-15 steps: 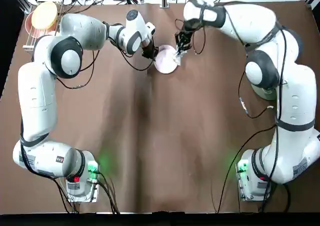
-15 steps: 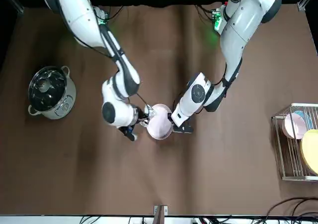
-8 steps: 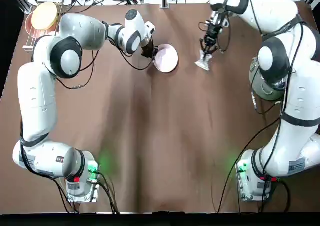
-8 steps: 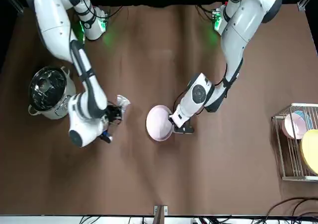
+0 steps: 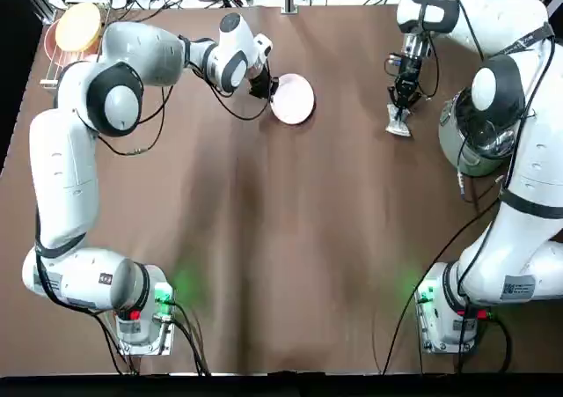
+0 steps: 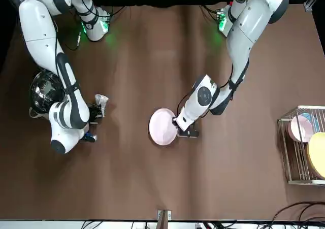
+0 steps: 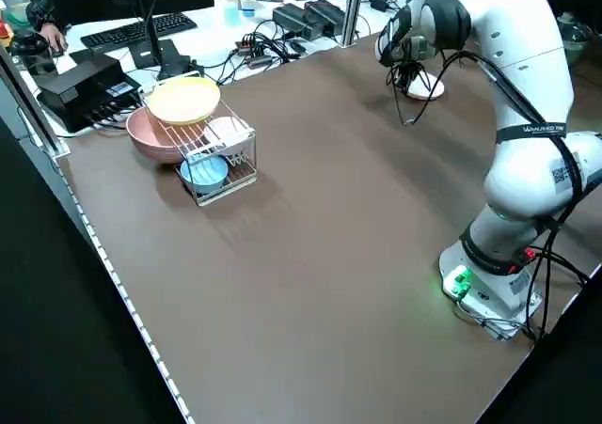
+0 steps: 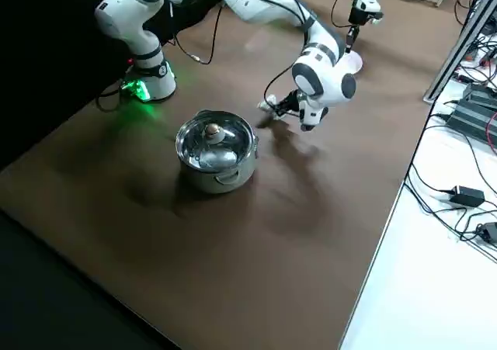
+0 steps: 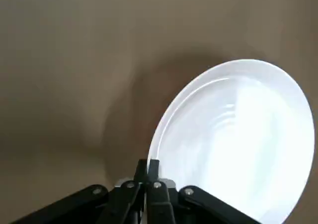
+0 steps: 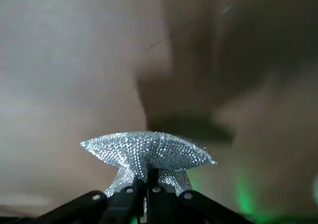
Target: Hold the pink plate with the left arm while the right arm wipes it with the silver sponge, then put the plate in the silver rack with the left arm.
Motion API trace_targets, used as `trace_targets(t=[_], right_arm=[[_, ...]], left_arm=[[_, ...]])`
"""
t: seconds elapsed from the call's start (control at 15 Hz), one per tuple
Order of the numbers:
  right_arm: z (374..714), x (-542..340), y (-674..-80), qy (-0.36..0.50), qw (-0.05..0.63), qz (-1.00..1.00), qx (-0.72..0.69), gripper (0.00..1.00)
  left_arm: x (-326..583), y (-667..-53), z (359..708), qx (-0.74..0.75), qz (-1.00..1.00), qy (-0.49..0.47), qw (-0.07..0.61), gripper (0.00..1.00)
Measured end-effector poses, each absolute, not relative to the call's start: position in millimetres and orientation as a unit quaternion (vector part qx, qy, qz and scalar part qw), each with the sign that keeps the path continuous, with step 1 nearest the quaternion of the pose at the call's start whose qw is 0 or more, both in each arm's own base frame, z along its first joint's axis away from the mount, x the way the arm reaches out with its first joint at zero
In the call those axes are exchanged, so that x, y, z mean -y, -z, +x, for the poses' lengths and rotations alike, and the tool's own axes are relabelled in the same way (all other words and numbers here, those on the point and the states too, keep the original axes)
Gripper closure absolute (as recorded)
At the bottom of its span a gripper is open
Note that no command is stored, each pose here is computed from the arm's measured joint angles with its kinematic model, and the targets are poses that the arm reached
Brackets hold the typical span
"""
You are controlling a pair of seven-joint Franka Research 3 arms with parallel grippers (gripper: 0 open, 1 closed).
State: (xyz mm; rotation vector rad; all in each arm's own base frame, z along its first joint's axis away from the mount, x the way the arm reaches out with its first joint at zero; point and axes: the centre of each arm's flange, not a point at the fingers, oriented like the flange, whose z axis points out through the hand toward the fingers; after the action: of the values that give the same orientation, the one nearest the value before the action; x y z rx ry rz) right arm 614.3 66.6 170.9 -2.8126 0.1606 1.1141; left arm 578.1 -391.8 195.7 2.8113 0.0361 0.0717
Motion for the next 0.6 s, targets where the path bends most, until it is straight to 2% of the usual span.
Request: trace_targets(t=[0.27, 0.33, 0.4, 0.6], right_arm=[[615.2, -56.5, -159.8, -0.361, 0.053, -0.931, -0.028, 0.96], [615.5, -58.2, -160.0, -0.360, 0.054, -0.931, -0.023, 0.94], [615.5, -58.3, -159.9, -0.359, 0.055, -0.931, -0.021, 0.89], [616.5, -58.1, -161.4, -0.359, 0.057, -0.932, -0.017, 0.63]], left_arm=[[385.1, -239.5, 593.1, -0.029, 0.978, -0.036, 0.203, 0.97], [367.1, -269.8, 604.4, -0.036, 0.978, -0.038, 0.202, 0.97], [352.9, -288.8, 609.7, -0.033, 0.980, -0.032, 0.193, 0.97], [285.2, -360.5, 624.6, -0.036, 0.988, -0.021, 0.148, 0.97]])
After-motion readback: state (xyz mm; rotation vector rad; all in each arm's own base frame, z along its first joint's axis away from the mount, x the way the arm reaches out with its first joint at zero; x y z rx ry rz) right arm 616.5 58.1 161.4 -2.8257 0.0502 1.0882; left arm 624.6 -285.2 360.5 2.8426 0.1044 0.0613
